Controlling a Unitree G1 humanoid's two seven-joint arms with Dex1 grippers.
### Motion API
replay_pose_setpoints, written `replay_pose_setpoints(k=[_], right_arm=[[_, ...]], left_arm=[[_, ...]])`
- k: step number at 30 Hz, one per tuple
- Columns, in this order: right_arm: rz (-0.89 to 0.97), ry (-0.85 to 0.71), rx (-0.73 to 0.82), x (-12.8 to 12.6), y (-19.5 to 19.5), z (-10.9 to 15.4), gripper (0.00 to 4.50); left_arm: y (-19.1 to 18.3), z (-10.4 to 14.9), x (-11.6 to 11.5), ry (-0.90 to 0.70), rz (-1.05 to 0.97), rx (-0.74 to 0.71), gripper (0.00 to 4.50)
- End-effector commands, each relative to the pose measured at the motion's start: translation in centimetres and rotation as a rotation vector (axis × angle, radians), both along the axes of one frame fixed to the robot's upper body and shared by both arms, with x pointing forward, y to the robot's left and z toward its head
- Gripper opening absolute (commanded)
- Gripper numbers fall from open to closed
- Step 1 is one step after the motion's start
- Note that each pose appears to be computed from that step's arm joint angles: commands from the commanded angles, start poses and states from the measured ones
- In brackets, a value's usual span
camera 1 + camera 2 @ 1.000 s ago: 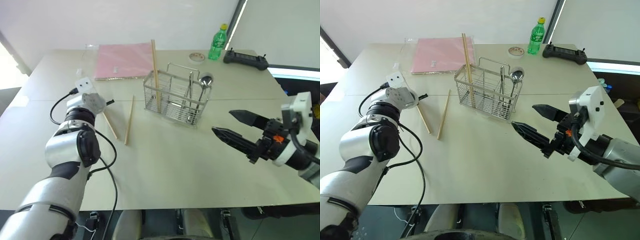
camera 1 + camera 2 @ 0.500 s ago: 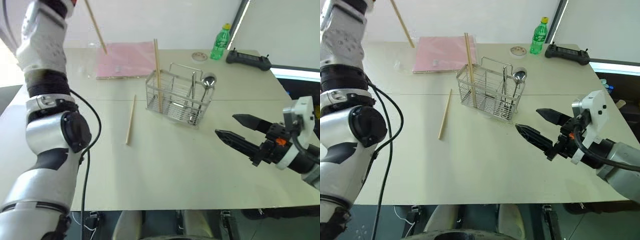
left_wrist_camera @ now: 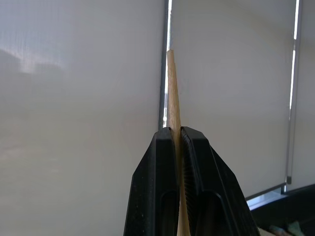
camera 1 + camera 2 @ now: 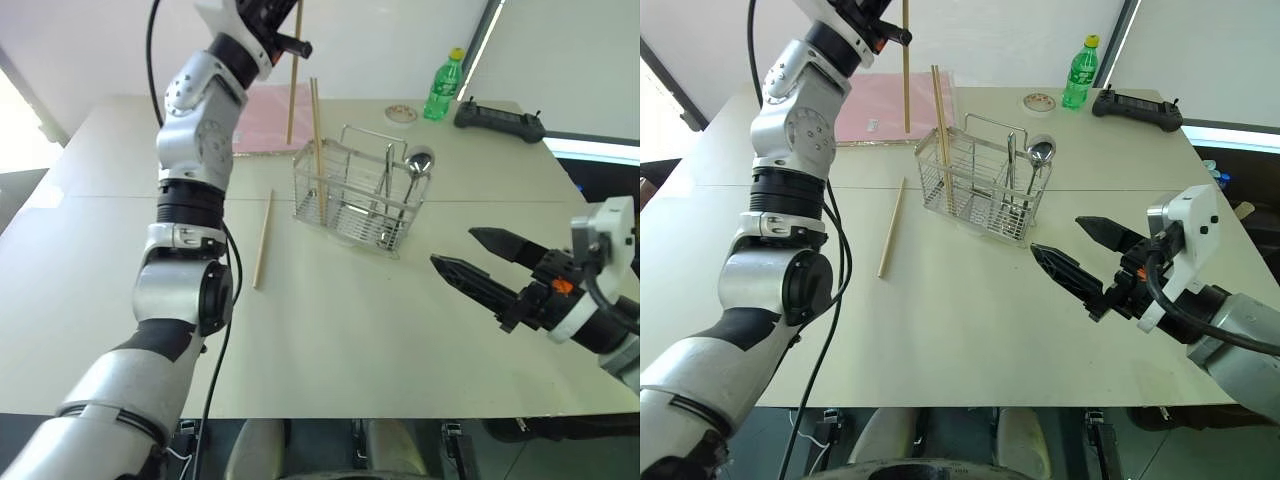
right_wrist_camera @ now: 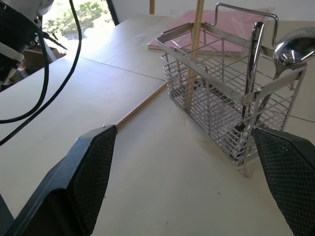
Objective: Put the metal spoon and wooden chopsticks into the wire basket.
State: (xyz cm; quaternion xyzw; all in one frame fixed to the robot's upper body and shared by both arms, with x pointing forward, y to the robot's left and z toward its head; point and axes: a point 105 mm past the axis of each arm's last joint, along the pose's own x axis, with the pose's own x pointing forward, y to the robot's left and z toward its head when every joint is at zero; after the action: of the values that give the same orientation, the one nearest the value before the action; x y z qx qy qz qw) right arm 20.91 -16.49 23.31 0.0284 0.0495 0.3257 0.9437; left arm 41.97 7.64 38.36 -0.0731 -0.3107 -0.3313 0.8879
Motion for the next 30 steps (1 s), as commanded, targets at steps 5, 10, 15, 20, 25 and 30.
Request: replay_pose_setpoints(k=[5,10,15,20,25,30], right_arm=[[-0.028,-0.061,0.042,-0.8,0.3,1.4,4.5],[-0.041,-0.063,0.051,-0.9,0.1,1.8,4.5],[-0.049,-0.066,0.078,-0.9,0.1,2.2,4.5],[-0.055,-0.068,0.093,-0.9,0.1,2.4,4.5],[-0.055,-0.066,0.103,-0.8,0.0,2.4,4.5],[-0.052,-0.064,0.109,-0.5,-0.1,2.4,4.5]], left_arm=[[-1.6,-0.1,0.3,-0.024,0.003,-0.028,0.03],[-2.4,-1.0,0.9,0.001,-0.003,-0.036,0.03],[-2.5,-2.7,1.7,0.026,0.023,-0.027,0.03],[-2.5,-3.7,2.0,0.057,0.005,-0.064,1.51],[-1.7,-3.2,2.1,0.085,-0.023,-0.133,4.06],[0.8,-1.5,1.8,0.112,-0.007,-0.187,4.45]])
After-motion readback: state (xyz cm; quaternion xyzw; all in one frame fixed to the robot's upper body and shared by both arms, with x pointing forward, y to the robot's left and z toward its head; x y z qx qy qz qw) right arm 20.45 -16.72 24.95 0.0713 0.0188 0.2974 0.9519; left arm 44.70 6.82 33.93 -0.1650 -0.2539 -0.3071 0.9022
